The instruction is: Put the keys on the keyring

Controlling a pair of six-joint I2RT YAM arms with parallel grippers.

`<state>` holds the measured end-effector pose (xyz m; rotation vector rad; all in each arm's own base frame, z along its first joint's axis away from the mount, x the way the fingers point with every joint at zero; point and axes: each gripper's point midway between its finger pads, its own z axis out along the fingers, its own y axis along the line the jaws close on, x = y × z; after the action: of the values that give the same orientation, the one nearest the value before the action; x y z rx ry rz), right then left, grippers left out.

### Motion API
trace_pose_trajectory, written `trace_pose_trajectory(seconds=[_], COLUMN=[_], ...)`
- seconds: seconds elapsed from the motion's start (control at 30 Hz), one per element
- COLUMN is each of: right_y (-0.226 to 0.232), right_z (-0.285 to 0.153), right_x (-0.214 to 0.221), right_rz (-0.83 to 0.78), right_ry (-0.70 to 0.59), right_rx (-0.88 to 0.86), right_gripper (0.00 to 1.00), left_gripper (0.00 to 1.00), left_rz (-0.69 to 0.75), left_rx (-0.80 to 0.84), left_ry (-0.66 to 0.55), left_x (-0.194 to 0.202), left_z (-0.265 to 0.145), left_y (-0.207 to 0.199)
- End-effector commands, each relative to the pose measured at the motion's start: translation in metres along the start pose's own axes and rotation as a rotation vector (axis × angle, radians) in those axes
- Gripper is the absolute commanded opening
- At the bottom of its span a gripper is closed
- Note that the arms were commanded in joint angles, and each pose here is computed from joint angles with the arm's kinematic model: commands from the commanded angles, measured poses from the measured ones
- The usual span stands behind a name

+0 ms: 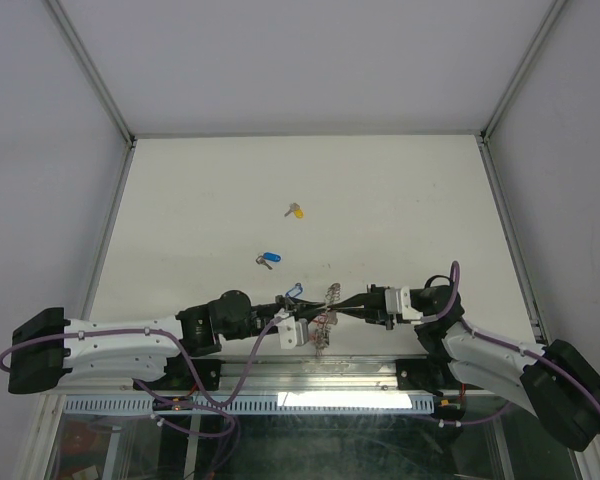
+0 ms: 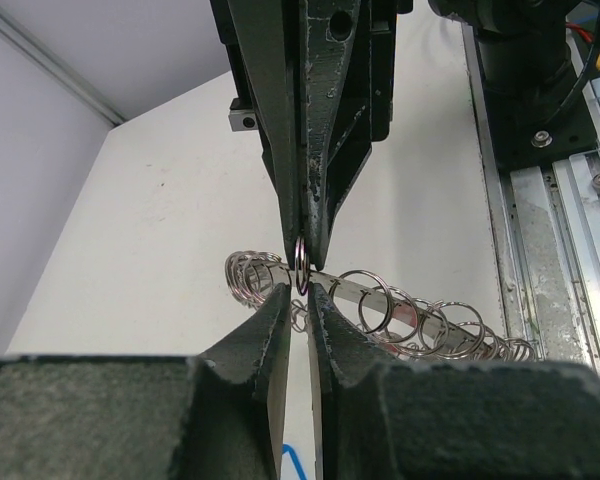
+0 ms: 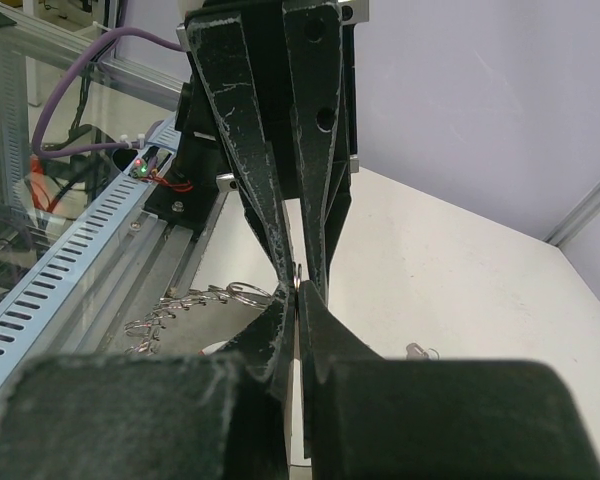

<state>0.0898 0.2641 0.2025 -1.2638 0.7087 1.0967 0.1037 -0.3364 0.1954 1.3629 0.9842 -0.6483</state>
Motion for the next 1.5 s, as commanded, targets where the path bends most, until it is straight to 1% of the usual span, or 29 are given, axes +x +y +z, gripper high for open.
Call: trace_pose_trajectory(seconds=[0.0, 0.43, 0.6, 0.63, 0.73, 0.87, 1.0, 1.07, 1.2, 1.37, 1.47], right_y=[-0.012, -0.012, -0.009, -0.009, -0.009, -0.016, -0.021, -0.023, -0.026, -0.028, -0.03], right_z=[0.01, 0.009, 0.01, 0.009, 0.009, 0.008, 0.004, 0.001, -0.004, -0.008, -0.006], right_x=[-0.029, -0.023, -0.021, -0.02, -0.016, -0.008, 0.004, 0.009, 0.013, 0.021, 0.024], right_rz=[-0.096, -0.086, -0.076, -0.072, -0.055, -0.039, -0.013, -0.002, 0.011, 0.014, 0.0], right_ry=[-0.074, -0.066, -0.058, -0.055, -0.036, 0.01, 0.089, 0.12, 0.161, 0.224, 0.239], right_rx=[-0.012, -0.009, -0.022, -0.023, -0.029, 0.01, 0.045, 0.067, 0.106, 0.111, 0.095], right_gripper=[0.0, 0.0, 0.0, 0.0, 0.0, 0.16, 0.23, 0.24, 0.24, 0.25, 0.24], left_gripper=[0.1, 0.11, 0.0, 0.0, 0.0, 0.0, 0.0, 0.0, 0.0, 0.0, 0.0], left_rz=[0.028, 0.034, 0.037, 0.039, 0.044, 0.063, 0.092, 0.105, 0.11, 0.112, 0.115], left_rx=[-0.066, -0.067, -0.073, -0.073, -0.067, -0.042, -0.023, -0.018, 0.003, 0.049, 0.06], left_ry=[-0.086, -0.1, -0.09, -0.083, -0.045, 0.034, 0.121, 0.163, 0.205, 0.272, 0.283], left_x=[-0.032, -0.038, -0.037, -0.036, -0.031, -0.019, -0.006, -0.001, 0.0, 0.005, 0.007], left_z=[0.006, 0.007, 0.009, 0.01, 0.011, 0.009, 0.004, 0.002, 0.001, 0.003, 0.005], left_y=[0.021, 0.024, 0.026, 0.026, 0.027, 0.025, 0.026, 0.028, 0.029, 0.027, 0.026])
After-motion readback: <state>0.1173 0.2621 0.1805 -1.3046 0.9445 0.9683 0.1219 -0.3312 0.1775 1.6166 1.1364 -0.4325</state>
